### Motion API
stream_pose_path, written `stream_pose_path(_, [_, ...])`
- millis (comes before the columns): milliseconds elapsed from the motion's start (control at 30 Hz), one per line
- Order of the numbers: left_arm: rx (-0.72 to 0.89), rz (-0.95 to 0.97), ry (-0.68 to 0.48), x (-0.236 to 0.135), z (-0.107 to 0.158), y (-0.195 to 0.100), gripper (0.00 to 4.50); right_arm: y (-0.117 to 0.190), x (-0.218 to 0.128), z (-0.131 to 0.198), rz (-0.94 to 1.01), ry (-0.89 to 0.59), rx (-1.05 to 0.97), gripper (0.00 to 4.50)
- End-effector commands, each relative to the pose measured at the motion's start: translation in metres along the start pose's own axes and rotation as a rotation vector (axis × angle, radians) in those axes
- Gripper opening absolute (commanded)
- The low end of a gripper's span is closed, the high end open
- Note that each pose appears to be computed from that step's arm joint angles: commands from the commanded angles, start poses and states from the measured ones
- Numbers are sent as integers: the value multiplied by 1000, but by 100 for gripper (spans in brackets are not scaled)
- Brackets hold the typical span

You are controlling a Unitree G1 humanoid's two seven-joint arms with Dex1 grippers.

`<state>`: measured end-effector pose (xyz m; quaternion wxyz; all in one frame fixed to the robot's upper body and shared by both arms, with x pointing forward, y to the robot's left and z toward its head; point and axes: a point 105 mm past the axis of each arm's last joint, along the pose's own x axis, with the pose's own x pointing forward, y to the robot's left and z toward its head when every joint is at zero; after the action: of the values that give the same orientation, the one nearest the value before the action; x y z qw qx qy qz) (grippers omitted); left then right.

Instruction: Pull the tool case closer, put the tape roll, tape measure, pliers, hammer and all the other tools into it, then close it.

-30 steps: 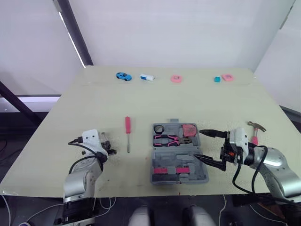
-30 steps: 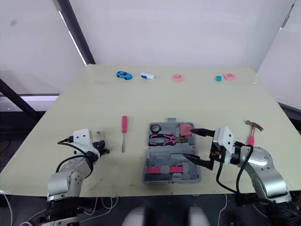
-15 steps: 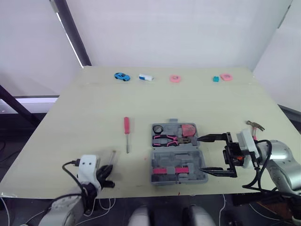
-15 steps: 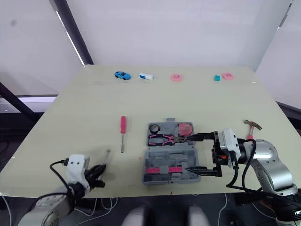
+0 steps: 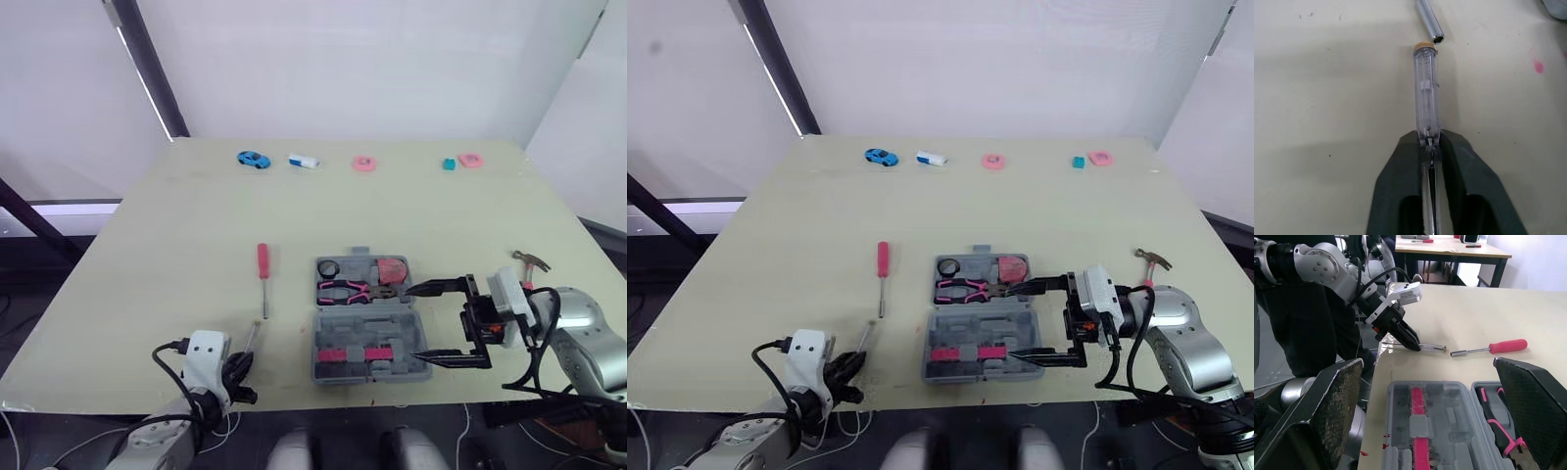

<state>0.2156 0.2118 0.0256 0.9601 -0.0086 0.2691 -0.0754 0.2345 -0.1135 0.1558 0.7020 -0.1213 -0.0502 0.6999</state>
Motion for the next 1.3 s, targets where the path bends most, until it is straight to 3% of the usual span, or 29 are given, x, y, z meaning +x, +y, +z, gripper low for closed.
stream_pose_path(33, [-37,1,-7,-8,-1,2,193,-1,5,10,6,-15,-44,450])
stream_pose_path(267, [45,-141,-82,-32,27,5,193,-3,9,11,-30,-39,-43,450])
stream_pose_path(467, [371,-524,22,-47,57,29,193,1,10,17,-80,-65,-46,450])
stream_pose_path(567, [511,-620,54,-41,77,51,279,5,12,21,-98,-68,-45,450])
stream_pose_path(667, [612,-718,92,-35,92,62,421,9,13,22,-116,-67,-45,450])
stream_pose_path(700, [665,-759,115,-33,95,64,437,9,12,22,-122,-66,-45,450])
stream_pose_path(867, [969,-945,280,-26,100,70,437,9,11,20,-147,-56,-46,450])
stream_pose_path(1000, [1126,-990,295,-13,107,67,437,8,9,19,-162,-54,-45,450])
stream_pose_path(1100, [1379,-1076,311,2,109,54,437,7,7,18,-168,-45,-43,450])
stream_pose_path(1233, [1516,-1144,310,9,109,45,437,7,5,17,-170,-39,-40,450])
stream_pose_path(1300, [1694,-1233,281,16,107,27,437,6,3,16,-172,-34,-37,450])
